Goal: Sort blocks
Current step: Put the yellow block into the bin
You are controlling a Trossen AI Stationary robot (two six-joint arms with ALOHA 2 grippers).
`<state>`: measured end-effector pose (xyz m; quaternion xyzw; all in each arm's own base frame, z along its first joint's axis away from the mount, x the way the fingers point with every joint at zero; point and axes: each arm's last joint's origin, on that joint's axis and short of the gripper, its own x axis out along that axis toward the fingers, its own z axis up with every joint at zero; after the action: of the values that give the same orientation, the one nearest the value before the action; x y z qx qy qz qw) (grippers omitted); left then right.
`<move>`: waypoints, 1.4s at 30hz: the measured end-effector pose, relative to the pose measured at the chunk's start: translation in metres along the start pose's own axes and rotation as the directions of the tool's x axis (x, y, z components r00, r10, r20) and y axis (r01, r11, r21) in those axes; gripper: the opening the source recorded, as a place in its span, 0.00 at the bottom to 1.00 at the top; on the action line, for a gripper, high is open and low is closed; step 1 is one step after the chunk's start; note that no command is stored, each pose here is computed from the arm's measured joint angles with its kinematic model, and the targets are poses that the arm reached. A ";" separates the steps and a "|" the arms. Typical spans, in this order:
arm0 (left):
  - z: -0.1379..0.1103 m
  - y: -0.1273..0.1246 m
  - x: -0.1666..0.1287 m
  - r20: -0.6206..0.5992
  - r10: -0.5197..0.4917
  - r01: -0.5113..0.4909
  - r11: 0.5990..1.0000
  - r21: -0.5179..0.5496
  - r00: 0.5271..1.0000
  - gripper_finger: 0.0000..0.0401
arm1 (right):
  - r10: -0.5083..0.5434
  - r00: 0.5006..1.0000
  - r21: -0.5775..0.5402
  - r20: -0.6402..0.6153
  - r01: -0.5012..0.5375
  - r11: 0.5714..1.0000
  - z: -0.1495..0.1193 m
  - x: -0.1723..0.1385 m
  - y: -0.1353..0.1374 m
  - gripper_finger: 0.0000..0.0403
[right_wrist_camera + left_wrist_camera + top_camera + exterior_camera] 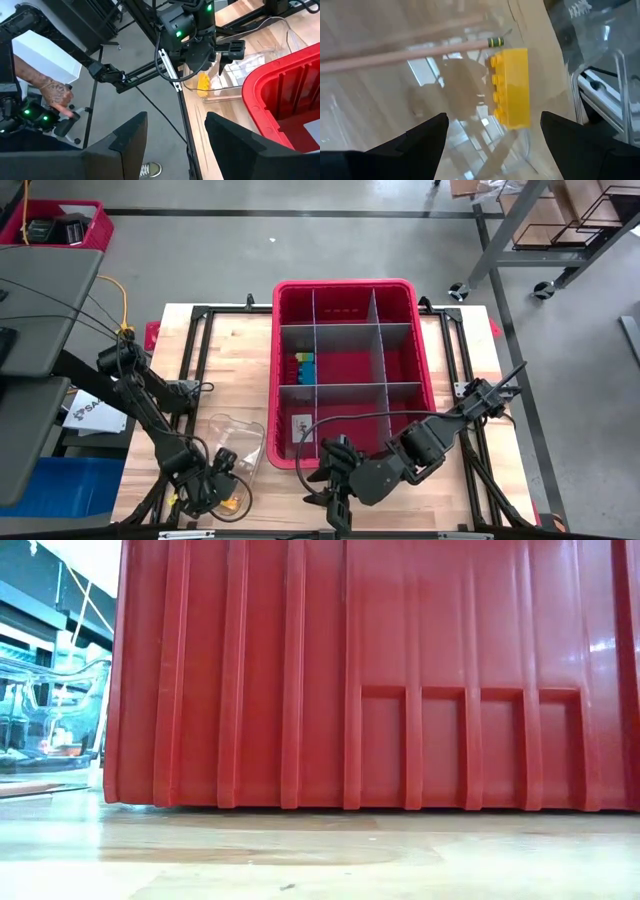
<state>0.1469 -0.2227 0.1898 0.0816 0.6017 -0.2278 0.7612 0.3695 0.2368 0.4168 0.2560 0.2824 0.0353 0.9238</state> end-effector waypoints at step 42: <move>-0.003 0.026 -0.013 0.021 0.261 -0.261 0.965 0.005 0.965 0.78 | -0.024 1.000 -0.020 0.009 0.024 1.000 0.007 0.003 -0.009 0.49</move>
<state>0.1542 -0.1952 0.1974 0.1609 0.5771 -0.1288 0.7902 0.3756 0.2266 0.4162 0.2435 0.2810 0.0260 0.9279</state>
